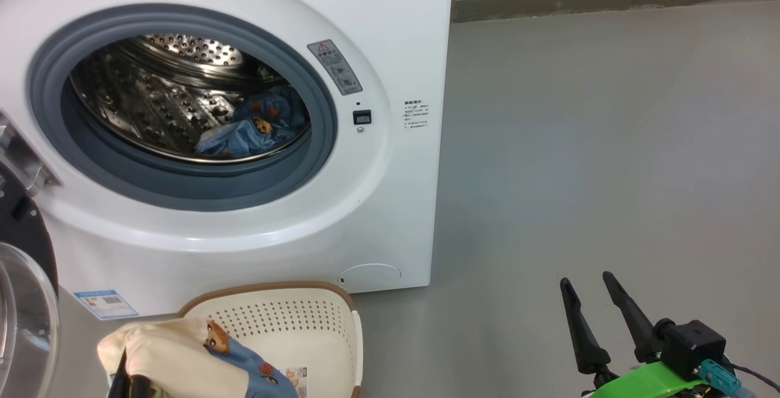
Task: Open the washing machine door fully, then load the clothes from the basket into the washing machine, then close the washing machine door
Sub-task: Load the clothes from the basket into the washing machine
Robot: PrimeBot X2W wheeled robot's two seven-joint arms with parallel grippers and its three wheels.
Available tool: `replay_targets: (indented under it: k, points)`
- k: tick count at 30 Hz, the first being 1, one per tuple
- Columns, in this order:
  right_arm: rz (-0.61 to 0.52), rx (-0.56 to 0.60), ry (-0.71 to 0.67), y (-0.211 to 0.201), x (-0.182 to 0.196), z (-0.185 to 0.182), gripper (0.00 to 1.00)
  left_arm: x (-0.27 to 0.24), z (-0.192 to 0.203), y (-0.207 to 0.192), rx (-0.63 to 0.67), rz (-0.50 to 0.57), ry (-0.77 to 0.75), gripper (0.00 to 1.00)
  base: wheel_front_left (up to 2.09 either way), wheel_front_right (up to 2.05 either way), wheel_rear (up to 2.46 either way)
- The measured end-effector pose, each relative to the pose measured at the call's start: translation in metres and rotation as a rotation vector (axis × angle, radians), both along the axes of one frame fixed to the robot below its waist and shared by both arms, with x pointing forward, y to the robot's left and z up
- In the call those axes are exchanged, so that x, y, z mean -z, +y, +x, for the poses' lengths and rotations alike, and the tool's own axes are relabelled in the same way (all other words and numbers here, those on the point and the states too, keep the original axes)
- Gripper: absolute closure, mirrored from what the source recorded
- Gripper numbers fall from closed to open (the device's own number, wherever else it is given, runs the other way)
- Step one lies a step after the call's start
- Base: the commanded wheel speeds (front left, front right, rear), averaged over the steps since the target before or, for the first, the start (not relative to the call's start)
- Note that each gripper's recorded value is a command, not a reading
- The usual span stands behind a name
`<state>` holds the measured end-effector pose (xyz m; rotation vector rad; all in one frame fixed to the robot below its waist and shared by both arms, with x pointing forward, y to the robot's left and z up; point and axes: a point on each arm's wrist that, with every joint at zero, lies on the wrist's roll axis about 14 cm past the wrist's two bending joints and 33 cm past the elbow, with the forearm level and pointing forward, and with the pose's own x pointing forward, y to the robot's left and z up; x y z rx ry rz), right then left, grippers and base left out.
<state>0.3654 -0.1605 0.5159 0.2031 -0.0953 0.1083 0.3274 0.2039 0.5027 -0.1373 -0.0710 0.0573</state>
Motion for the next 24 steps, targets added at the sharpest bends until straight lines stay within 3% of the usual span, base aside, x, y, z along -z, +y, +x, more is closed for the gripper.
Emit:
replay_targets:
  k: [10,24]
  points:
    - [0.012,0.006,0.033,-0.002,0.01,0.003,0.0,-0.016,0.021,-0.002,0.007,-0.022,-0.053,1.0,0.0,0.0,0.0]
    - [0.019,0.008,0.092,-0.002,0.033,0.028,0.0,-0.073,0.12,-0.023,0.081,-0.006,-0.235,1.0,0.0,0.0,0.0]
